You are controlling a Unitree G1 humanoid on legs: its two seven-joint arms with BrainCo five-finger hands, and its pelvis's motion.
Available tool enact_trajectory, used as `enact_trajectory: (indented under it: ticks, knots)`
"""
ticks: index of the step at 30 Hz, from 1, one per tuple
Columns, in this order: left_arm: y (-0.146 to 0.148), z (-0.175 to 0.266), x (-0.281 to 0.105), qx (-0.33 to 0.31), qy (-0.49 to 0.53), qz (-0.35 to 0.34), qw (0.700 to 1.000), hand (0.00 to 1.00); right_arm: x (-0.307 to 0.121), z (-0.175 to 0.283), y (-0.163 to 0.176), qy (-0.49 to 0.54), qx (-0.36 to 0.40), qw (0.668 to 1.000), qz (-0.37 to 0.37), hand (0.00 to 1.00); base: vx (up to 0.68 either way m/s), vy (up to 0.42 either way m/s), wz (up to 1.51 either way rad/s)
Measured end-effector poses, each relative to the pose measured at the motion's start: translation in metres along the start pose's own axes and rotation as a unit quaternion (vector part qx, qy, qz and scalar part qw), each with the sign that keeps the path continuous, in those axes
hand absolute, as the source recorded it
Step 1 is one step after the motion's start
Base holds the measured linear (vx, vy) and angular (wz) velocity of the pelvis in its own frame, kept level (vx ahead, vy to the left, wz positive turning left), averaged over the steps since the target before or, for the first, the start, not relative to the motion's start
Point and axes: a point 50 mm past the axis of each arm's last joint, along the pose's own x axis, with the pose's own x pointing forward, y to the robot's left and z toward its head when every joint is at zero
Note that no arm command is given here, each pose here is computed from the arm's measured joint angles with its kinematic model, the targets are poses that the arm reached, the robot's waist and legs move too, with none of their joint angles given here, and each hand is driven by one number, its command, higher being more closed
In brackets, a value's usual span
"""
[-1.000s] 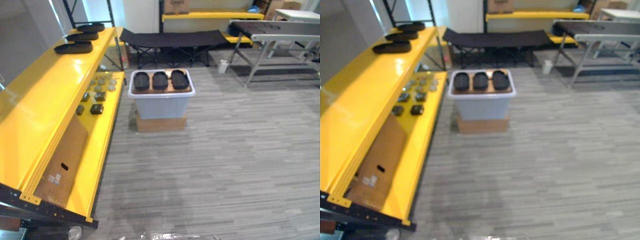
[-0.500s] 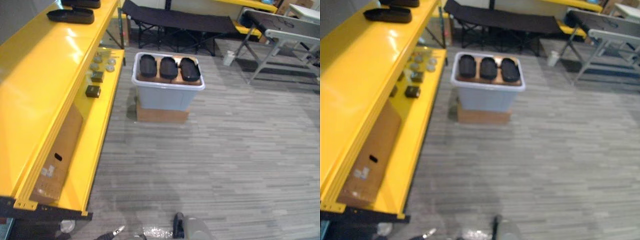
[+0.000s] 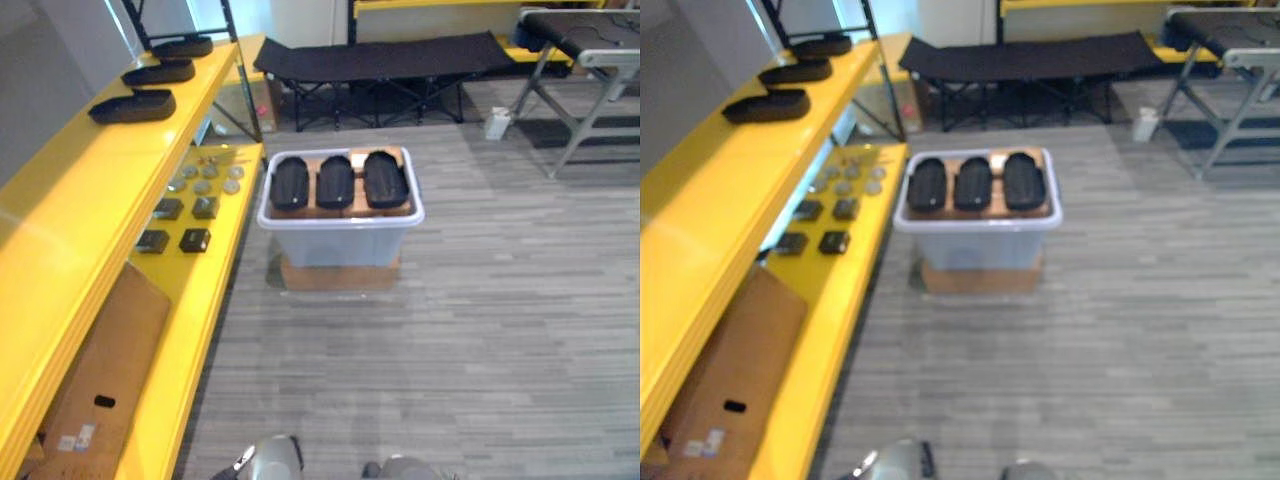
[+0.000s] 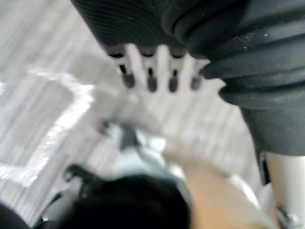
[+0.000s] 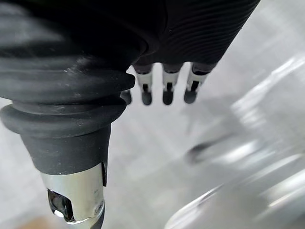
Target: Walk over and take plastic housings, then place them on the shelf
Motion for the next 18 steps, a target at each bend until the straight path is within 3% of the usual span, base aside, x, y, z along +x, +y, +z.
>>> enact_trajectory:
  ticks: [4,9,12,15,18]
  knots:
    - [0.006,-0.009,-0.001,0.012,0.002,0.009,1.0,0.0,0.0,0.03,0.028,-0.055,-0.012,0.998,0.037,0.0,0.44,0.181,-0.83]
    - [0.018,0.022,-0.002,0.028,-0.048,0.043,0.998,0.0,0.0,0.012,0.036,-0.023,-0.042,0.998,0.05,0.0,0.48,0.125,-0.06]
    - [0.008,0.038,-0.001,0.023,-0.084,0.026,0.996,0.0,-0.001,-0.012,0.033,0.015,-0.078,0.995,0.053,0.0,0.52,0.027,0.09]
    - [-0.009,0.058,-0.002,0.029,-0.122,0.0,0.992,0.0,0.0,-0.008,0.03,0.008,-0.079,0.996,0.046,0.0,0.36,-0.054,0.25]
    - [-0.015,0.066,-0.002,-0.008,-0.133,-0.015,0.991,0.0,-0.002,-0.02,0.02,0.025,-0.115,0.992,0.041,0.0,0.41,-0.239,0.47]
